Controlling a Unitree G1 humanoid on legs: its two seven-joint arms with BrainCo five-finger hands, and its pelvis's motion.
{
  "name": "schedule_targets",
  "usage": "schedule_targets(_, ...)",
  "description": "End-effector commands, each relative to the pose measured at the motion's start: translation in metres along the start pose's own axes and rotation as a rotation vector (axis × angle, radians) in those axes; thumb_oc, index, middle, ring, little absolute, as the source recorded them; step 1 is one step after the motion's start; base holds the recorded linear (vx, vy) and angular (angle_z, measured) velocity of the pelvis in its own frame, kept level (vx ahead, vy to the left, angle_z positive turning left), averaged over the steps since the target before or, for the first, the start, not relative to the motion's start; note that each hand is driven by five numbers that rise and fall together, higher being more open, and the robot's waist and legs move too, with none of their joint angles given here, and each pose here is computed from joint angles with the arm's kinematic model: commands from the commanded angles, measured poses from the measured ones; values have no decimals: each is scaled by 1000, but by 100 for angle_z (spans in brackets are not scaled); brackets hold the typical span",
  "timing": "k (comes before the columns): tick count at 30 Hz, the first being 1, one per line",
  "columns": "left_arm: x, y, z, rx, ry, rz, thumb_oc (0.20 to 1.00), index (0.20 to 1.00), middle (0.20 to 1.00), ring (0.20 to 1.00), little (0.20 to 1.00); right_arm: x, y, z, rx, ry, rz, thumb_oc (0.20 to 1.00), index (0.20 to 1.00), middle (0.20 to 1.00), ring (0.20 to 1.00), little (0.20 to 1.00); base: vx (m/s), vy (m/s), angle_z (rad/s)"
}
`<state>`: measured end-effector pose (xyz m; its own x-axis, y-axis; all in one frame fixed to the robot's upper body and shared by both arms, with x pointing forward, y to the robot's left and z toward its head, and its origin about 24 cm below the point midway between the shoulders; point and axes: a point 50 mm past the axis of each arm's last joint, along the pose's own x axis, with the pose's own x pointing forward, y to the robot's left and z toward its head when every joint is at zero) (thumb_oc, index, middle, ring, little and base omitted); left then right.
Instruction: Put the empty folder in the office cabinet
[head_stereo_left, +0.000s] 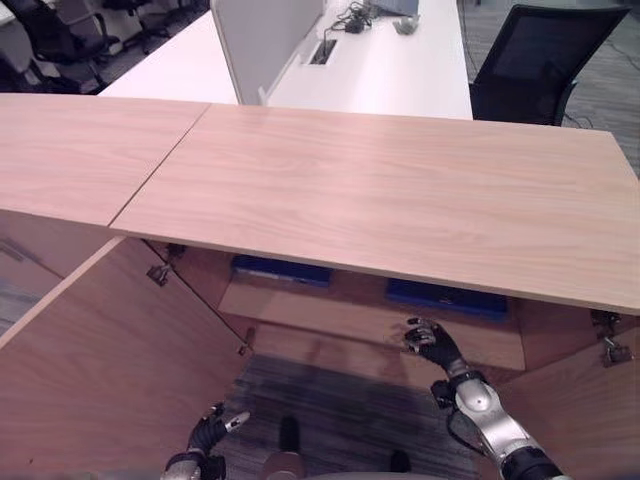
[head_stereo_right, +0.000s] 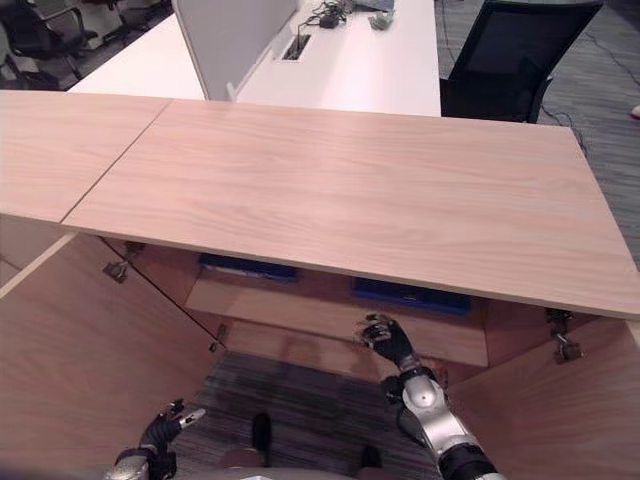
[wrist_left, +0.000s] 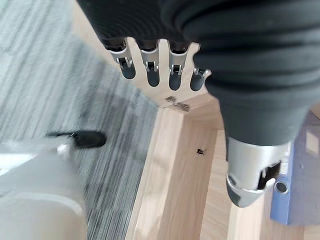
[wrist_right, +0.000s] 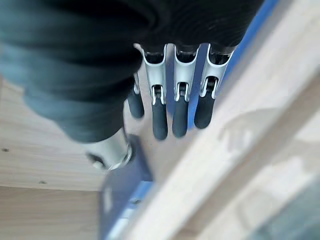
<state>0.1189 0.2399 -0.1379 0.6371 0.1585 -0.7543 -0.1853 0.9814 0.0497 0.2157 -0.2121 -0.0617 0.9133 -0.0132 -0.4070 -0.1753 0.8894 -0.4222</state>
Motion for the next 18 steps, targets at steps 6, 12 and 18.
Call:
schedule_targets(6,9,6,32,-16,-107,7,1000,1000,1000,1000,1000,-7,5,-23,113,97,-55,1000,1000,1000,1000,1000,-224,-14,33)
schedule_targets(12,11,-3,34,12,-100,-20,1000,1000,1000,1000,1000,-21,10,-58,118,266,-44,1000,1000,1000,1000,1000,-102,102,52)
schedule_targets(18,19,-33,54,100,-146,-88,1000,1000,1000,1000,1000,-34,38,-85,169,443,10,1000,1000,1000,1000,1000,-135,188,10)
